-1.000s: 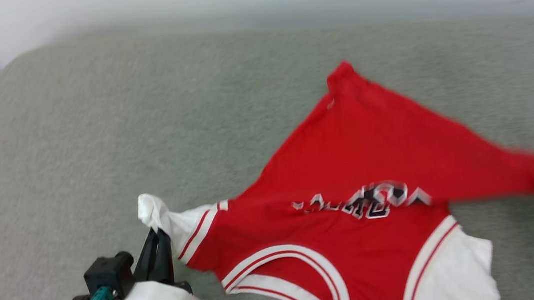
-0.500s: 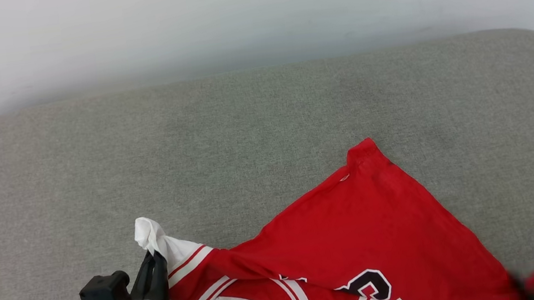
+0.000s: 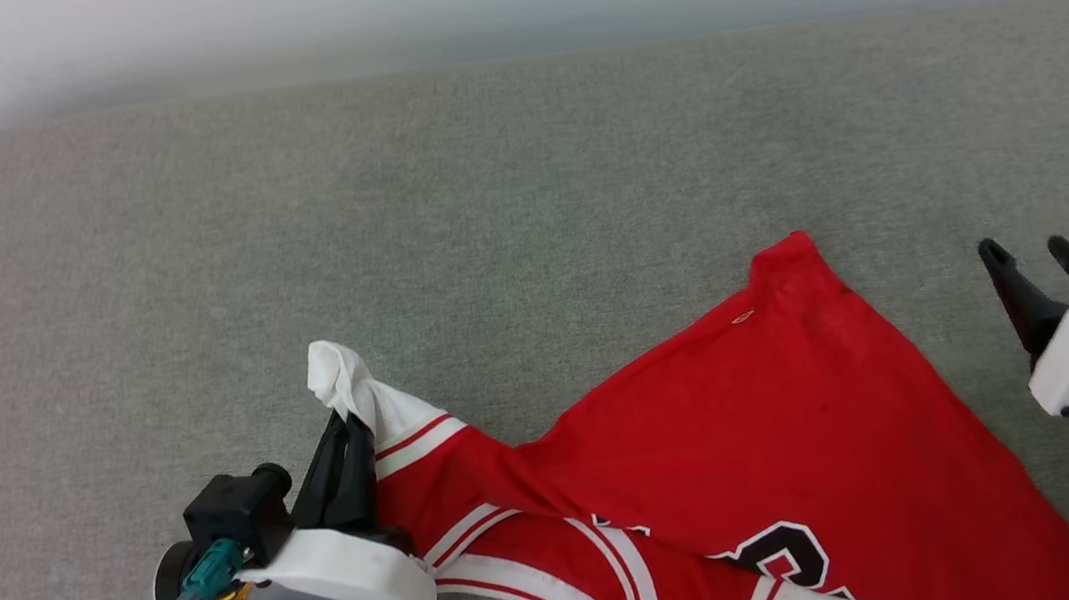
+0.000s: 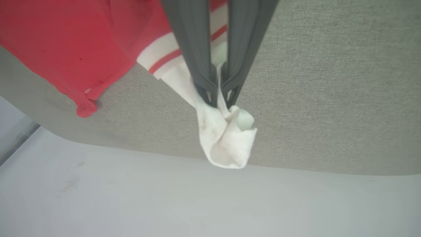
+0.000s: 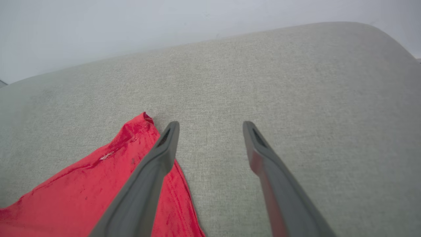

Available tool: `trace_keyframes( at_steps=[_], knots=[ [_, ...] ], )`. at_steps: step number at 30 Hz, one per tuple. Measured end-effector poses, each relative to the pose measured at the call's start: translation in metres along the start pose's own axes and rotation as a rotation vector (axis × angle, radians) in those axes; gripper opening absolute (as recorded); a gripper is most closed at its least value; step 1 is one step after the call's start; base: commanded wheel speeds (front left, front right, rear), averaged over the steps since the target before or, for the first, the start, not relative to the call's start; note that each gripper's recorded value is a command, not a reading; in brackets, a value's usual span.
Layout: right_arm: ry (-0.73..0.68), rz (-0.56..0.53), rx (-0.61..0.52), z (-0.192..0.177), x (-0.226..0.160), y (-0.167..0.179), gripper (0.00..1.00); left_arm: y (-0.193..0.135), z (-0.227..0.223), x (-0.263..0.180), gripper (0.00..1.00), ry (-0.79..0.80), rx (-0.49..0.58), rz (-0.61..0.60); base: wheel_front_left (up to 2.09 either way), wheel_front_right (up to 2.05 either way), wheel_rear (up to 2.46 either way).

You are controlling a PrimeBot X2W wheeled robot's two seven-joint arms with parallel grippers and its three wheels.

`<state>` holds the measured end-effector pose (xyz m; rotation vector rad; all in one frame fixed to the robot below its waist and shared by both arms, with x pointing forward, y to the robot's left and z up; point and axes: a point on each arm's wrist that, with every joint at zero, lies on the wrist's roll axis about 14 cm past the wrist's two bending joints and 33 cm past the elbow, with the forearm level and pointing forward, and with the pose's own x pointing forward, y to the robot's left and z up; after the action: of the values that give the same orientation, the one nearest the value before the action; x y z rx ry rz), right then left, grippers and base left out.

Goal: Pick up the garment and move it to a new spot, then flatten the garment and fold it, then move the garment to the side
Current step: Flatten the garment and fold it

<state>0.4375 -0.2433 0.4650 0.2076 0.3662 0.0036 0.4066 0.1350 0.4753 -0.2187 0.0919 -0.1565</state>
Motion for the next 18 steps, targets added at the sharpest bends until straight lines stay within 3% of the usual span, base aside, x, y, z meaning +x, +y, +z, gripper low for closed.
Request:
trace_keyframes(
  at_steps=[9, 18],
  knots=[
    [0.49, 0.176, -0.159, -0.049, 0.07, 0.064, 1.0, 0.012, -0.005, 0.018, 0.0, -0.017, -0.013, 0.028, 0.0, 0.0, 0.0],
    [0.759, 0.236, -0.264, -0.097, 0.094, 0.087, 1.0, 0.024, -0.023, 0.021, 0.0, 0.012, -0.035, 0.074, 0.0, 0.0, 0.0]
  ],
)
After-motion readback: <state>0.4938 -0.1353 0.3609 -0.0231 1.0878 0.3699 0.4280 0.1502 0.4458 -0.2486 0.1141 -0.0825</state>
